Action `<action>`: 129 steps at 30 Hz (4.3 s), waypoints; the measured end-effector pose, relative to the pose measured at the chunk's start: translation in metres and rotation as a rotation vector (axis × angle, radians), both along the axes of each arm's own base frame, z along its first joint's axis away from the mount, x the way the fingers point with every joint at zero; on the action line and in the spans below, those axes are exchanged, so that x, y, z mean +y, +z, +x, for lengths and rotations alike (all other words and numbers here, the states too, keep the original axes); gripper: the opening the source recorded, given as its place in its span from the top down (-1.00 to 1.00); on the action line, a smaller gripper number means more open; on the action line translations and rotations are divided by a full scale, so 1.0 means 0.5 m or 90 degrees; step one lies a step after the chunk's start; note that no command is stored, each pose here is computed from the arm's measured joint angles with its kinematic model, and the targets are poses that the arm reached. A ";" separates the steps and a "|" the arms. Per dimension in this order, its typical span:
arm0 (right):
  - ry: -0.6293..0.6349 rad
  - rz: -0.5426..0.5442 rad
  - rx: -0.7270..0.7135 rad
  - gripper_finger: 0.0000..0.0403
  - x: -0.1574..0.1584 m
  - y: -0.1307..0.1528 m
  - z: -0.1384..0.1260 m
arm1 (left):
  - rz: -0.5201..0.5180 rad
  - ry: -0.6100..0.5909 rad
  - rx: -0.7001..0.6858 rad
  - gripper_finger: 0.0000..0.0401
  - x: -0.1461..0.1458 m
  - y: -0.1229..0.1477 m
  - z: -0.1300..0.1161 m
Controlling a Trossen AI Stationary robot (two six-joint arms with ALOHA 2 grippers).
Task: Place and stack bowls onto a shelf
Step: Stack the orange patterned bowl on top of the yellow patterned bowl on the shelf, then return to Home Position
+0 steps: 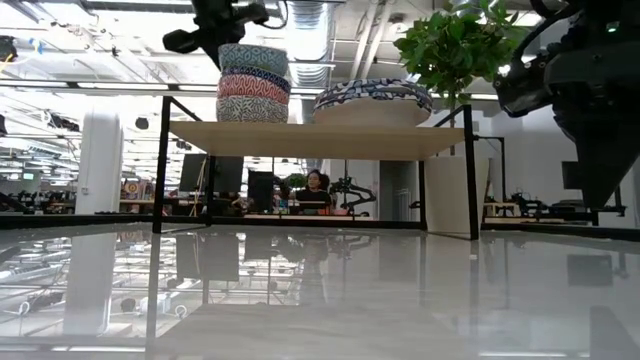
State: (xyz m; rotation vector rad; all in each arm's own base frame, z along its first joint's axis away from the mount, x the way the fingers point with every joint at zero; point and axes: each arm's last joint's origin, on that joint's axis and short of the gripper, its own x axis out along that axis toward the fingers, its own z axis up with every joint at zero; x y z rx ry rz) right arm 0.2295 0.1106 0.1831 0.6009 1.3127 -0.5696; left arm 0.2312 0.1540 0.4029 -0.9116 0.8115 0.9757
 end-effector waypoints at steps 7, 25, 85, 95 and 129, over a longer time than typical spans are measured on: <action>-0.001 0.000 0.000 0.84 0.001 0.000 0.000 | -0.029 -0.032 0.022 0.95 0.011 -0.029 0.031; 0.002 0.000 0.000 0.84 0.001 0.000 0.000 | -0.025 -0.100 -0.049 0.64 0.014 -0.019 0.046; 0.139 -0.279 -0.895 0.84 -0.218 0.506 -0.309 | 0.480 -0.438 -0.542 0.36 -0.228 0.121 -0.212; 0.148 -0.272 -0.908 0.84 -0.214 0.350 -0.281 | 0.443 -0.447 -0.695 0.36 -0.254 -0.109 -0.225; 0.063 -0.251 -1.003 0.84 -0.218 0.023 -0.275 | 0.422 -0.489 -0.688 0.36 -0.282 -0.355 -0.306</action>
